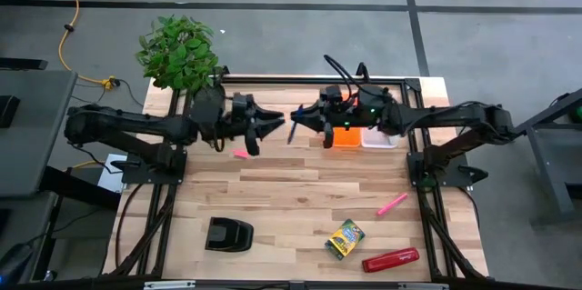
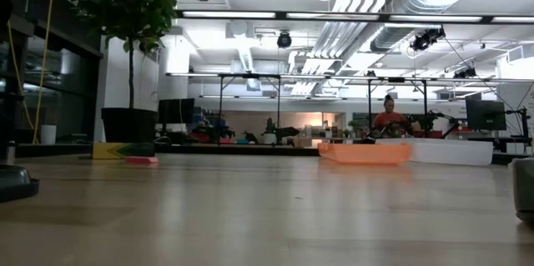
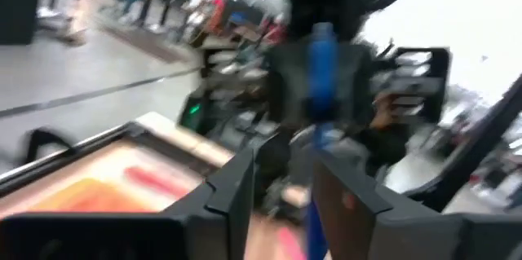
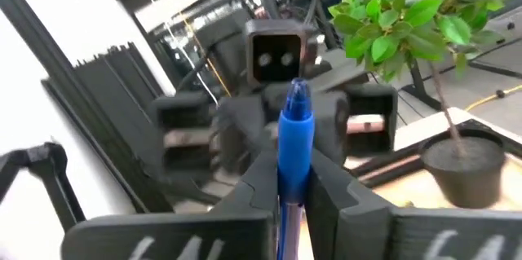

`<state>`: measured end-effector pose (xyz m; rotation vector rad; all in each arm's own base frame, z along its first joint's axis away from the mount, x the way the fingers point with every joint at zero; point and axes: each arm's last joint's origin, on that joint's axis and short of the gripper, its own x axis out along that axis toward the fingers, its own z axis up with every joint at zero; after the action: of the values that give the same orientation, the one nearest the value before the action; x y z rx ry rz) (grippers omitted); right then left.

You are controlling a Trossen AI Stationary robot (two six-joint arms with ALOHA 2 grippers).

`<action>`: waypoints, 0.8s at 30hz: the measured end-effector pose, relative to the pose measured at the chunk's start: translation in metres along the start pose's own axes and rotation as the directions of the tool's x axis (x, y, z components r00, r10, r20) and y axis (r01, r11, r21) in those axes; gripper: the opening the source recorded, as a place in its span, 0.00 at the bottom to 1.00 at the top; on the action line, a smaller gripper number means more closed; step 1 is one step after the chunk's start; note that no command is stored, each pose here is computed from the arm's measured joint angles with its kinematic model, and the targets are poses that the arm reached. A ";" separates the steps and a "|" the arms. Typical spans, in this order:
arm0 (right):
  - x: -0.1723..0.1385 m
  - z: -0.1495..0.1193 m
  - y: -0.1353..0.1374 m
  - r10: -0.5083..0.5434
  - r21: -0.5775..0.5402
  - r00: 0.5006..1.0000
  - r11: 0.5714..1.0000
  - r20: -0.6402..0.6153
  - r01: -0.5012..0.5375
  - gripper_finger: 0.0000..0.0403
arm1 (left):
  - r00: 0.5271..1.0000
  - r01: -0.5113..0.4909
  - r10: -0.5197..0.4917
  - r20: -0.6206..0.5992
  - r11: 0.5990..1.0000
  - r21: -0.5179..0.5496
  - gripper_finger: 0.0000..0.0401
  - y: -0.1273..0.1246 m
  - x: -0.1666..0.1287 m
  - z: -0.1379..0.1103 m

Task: Pack school essentials
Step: Put the blue pen into the orange supply box

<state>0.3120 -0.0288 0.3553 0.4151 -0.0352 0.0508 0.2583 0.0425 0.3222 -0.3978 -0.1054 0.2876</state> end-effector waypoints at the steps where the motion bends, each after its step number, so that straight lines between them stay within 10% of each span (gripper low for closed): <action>1: -0.005 0.002 -0.001 -0.010 -0.016 1.000 1.000 -0.028 0.010 0.02 | 1.000 -0.015 0.015 -0.020 1.000 0.013 0.30 0.003 -0.006 0.004; 14: -0.090 0.000 0.006 -0.244 -0.127 0.875 0.970 -0.418 0.209 0.03 | 0.990 -0.038 0.051 -0.129 0.994 0.098 0.36 0.009 -0.106 0.040; 24: -0.125 -0.018 0.008 -0.270 -0.064 0.926 0.963 -0.266 0.262 0.03 | 0.996 -0.066 0.068 -0.055 0.997 0.051 0.34 0.012 -0.124 0.040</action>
<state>0.1871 -0.0195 0.3367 0.3794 0.2925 -0.1611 0.1306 0.0308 0.3482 -0.3609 -0.0296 0.3444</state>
